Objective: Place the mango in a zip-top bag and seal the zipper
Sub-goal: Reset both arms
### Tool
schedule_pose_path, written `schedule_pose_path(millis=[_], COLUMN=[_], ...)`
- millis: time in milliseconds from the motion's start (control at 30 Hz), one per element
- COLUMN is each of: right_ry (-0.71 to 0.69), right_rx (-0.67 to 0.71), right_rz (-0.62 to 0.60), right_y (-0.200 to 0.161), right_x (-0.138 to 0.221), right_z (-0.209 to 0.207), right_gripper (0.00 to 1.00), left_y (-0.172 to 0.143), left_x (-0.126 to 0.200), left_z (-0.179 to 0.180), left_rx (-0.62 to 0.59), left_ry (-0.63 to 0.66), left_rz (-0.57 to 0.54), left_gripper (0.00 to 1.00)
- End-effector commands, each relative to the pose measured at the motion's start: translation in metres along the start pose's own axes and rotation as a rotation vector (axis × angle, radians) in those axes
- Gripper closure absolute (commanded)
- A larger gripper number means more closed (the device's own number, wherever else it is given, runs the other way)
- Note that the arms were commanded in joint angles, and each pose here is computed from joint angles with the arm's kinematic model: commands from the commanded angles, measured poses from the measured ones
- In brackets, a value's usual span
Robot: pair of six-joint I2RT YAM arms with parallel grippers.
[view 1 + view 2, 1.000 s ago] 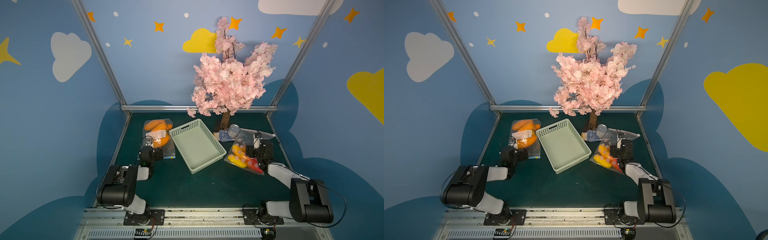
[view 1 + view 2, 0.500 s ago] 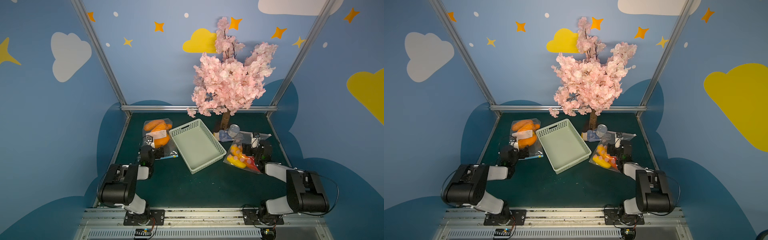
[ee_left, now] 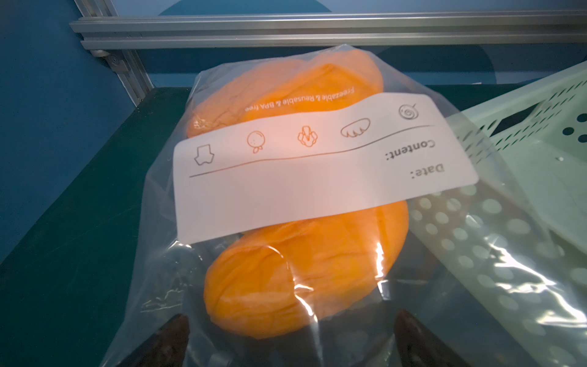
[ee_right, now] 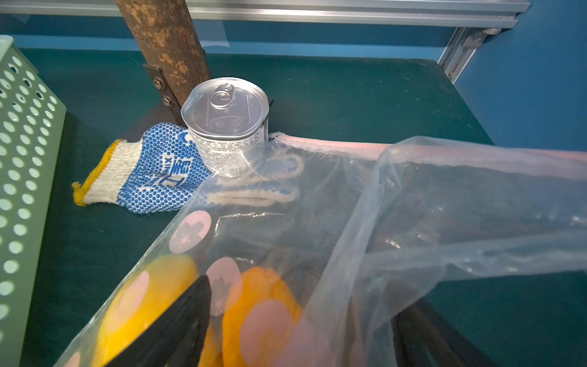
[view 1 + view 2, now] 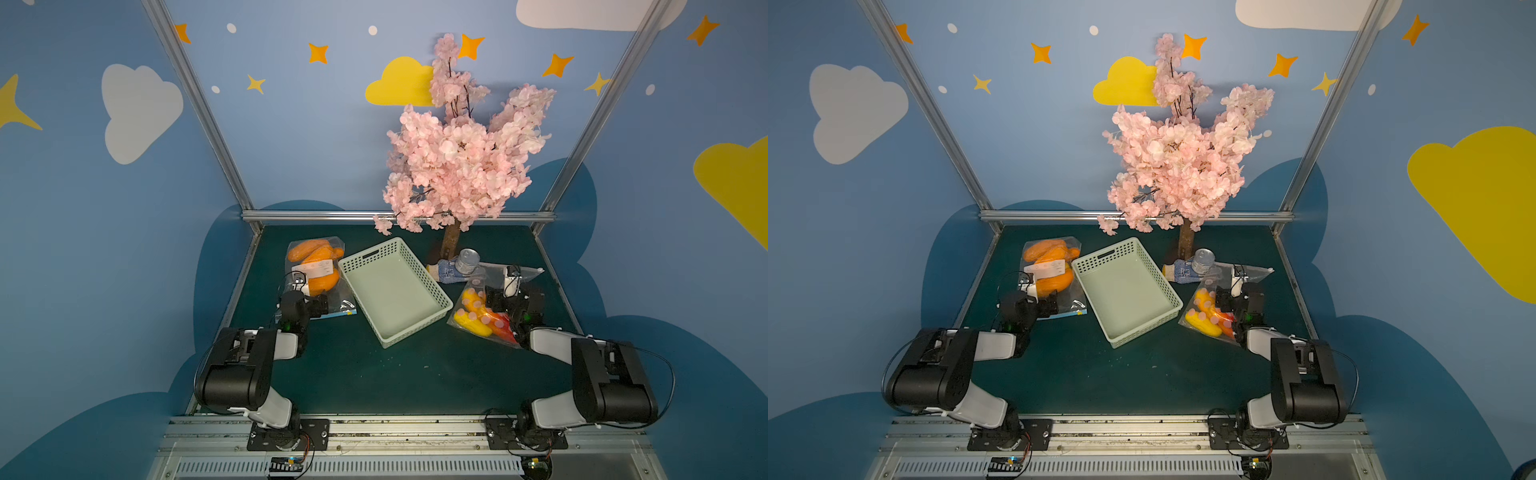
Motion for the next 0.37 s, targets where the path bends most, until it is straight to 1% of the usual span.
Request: schedule_pose_path(millis=[0, 333], right_ry=[0.009, 0.01], right_rx=[-0.007, -0.007], right_rz=[0.054, 0.053], right_y=[-0.0089, -0.0086], right_x=[-0.0025, -0.0027], right_z=[0.0012, 0.0014], right_gripper=[0.15, 0.15], left_y=[0.0071, 0.0077], left_x=[0.0008, 0.0001], left_z=[-0.0013, 0.0008], left_rx=[-0.005, 0.008], left_ry=[-0.015, -0.022], left_rz=[-0.024, -0.019], left_gripper=[0.0, 0.0])
Point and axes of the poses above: each gripper's point midway between its finger pads, its own x axis back along the fingers, its own z axis along the line the jaws close on, y = z × x, the point moved 7 cm from there along x, back along the fingers, and after that the axes turned 3 degrees about x, right-handed, at the moved point
